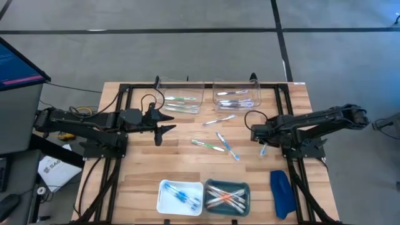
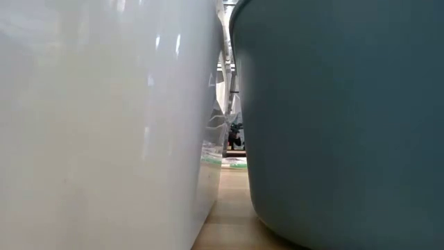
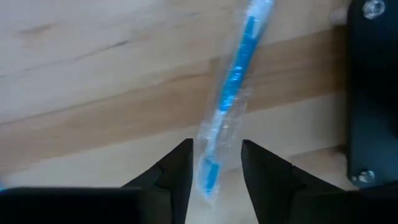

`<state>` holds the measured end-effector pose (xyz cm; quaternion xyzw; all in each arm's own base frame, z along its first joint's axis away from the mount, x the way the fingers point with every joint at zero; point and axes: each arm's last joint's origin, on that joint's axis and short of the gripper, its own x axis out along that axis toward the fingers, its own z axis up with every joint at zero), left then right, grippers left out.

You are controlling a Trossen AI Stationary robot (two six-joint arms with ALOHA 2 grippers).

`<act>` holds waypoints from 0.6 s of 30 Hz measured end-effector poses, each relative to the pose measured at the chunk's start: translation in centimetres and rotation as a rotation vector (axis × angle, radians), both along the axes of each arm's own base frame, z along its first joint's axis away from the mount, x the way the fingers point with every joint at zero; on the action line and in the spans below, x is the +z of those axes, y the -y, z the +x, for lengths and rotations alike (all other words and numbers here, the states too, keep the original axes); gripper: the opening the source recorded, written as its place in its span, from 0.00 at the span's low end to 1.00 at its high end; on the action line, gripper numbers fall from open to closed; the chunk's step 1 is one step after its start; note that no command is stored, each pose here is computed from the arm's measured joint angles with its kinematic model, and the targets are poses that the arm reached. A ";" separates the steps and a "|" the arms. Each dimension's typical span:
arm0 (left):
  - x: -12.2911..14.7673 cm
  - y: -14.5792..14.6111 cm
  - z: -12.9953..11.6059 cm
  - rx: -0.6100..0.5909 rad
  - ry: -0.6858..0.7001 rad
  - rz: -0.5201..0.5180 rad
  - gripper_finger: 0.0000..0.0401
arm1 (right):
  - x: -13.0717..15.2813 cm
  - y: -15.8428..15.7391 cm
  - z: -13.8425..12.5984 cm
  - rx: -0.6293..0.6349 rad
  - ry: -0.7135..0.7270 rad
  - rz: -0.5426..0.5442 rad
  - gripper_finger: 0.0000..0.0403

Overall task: Pick & Place Toothbrushes
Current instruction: Put the blue toothbrush into the white bin

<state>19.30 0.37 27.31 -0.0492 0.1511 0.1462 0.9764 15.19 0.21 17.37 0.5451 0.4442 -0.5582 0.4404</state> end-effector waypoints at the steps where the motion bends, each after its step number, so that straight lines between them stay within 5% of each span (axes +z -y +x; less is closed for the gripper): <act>1: 0.0 0.0 0.0 0.000 0.000 0.000 0.42 | -0.2 0.1 -0.2 -0.004 -0.013 0.008 0.32; 18: 0.0 0.0 0.0 0.000 0.001 0.000 0.42 | -3.8 1.4 0.4 0.022 -0.143 0.022 0.36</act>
